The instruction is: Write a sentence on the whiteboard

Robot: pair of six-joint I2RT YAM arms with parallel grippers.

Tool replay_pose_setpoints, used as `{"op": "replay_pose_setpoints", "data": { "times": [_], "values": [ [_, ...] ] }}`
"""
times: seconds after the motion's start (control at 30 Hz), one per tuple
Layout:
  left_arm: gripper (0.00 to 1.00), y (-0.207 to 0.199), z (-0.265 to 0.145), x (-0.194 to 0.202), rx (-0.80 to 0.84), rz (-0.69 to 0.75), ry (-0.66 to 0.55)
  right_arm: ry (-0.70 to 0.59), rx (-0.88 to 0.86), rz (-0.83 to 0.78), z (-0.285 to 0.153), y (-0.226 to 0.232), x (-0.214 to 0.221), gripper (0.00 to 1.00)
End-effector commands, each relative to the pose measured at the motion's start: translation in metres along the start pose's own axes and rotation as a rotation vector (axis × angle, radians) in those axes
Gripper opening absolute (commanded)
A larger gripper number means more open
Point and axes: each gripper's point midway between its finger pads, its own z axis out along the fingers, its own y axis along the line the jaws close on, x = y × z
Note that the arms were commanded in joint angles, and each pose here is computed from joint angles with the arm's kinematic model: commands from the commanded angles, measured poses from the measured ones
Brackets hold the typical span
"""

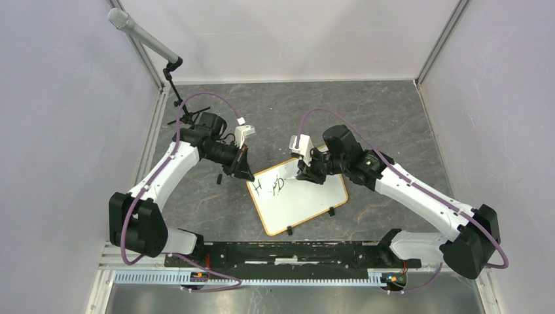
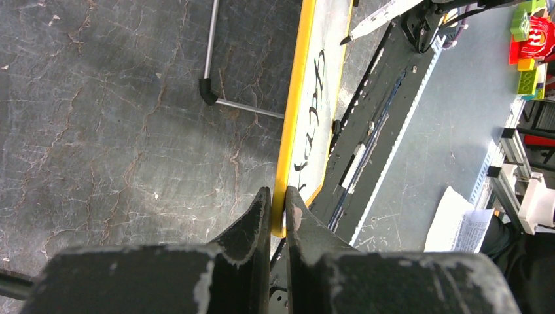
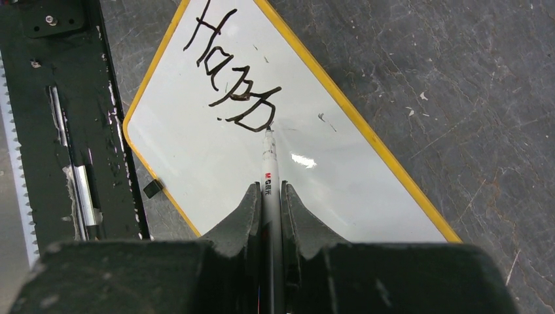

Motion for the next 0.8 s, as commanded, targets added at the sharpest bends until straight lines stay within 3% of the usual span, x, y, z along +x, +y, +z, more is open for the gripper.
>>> {"op": "replay_pose_setpoints", "data": {
  "times": [0.0,0.77],
  "values": [
    [0.02,0.000,0.007,0.014,-0.009,-0.004,0.059,-0.030,0.013,-0.026,0.004,-0.002,-0.010,0.00],
    [0.02,-0.001,0.006,0.014,-0.013,-0.003,0.059,0.021,0.098,-0.037,0.002,-0.020,-0.003,0.00]
  ]
}}
